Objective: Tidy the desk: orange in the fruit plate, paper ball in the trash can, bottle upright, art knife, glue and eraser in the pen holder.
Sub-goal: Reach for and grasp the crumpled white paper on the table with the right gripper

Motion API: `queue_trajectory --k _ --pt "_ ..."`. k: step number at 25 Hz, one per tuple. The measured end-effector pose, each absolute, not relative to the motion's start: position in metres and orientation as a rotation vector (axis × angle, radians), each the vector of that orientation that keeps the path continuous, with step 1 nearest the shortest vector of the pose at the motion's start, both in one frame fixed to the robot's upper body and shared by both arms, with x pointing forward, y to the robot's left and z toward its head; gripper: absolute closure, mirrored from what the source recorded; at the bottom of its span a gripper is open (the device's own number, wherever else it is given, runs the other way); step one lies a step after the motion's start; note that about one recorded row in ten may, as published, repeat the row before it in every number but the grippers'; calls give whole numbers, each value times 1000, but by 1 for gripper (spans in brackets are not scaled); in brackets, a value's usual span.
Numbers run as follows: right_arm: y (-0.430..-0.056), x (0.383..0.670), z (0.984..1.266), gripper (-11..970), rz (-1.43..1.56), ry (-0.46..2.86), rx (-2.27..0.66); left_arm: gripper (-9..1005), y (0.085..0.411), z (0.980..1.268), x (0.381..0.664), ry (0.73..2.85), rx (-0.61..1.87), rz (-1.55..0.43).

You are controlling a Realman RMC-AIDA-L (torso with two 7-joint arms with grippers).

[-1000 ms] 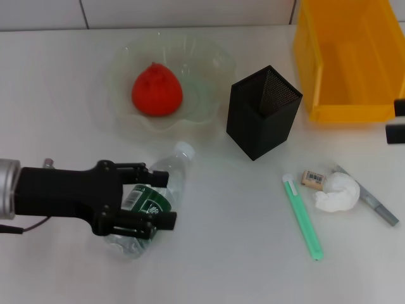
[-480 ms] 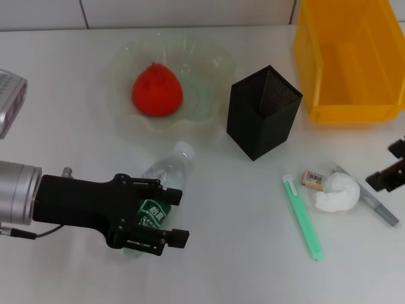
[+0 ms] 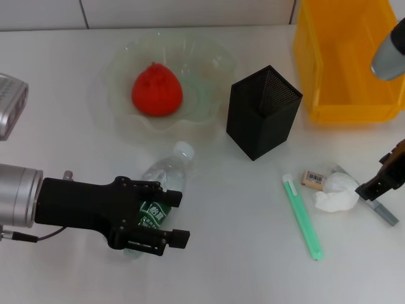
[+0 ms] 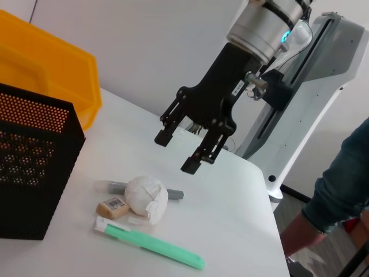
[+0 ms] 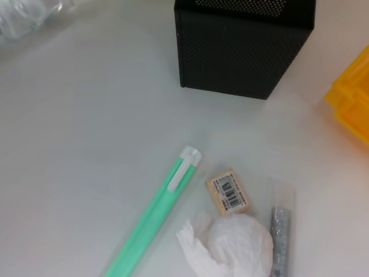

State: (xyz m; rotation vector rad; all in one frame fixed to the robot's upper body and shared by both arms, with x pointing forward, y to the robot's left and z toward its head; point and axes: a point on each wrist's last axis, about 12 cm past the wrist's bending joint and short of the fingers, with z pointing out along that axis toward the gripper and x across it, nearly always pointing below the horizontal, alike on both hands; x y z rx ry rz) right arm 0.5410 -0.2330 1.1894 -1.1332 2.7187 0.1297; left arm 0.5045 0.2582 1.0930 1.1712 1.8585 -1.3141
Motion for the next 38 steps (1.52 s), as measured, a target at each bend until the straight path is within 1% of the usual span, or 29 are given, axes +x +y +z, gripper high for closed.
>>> queue_trajectory --k 4,12,19,38 --pt "-227 546 1180 200 127 2721 -1161 163 259 1093 504 1863 1167 -1317" --pt "-217 552 1170 200 119 2700 -1206 163 259 1092 503 1866 1161 -1319" --pt "-207 553 1162 201 110 2697 -1282 163 258 1091 503 1871 1161 -1331" --pt "-195 562 1147 201 101 2708 -1359 164 257 1091 503 1870 1163 -1335"
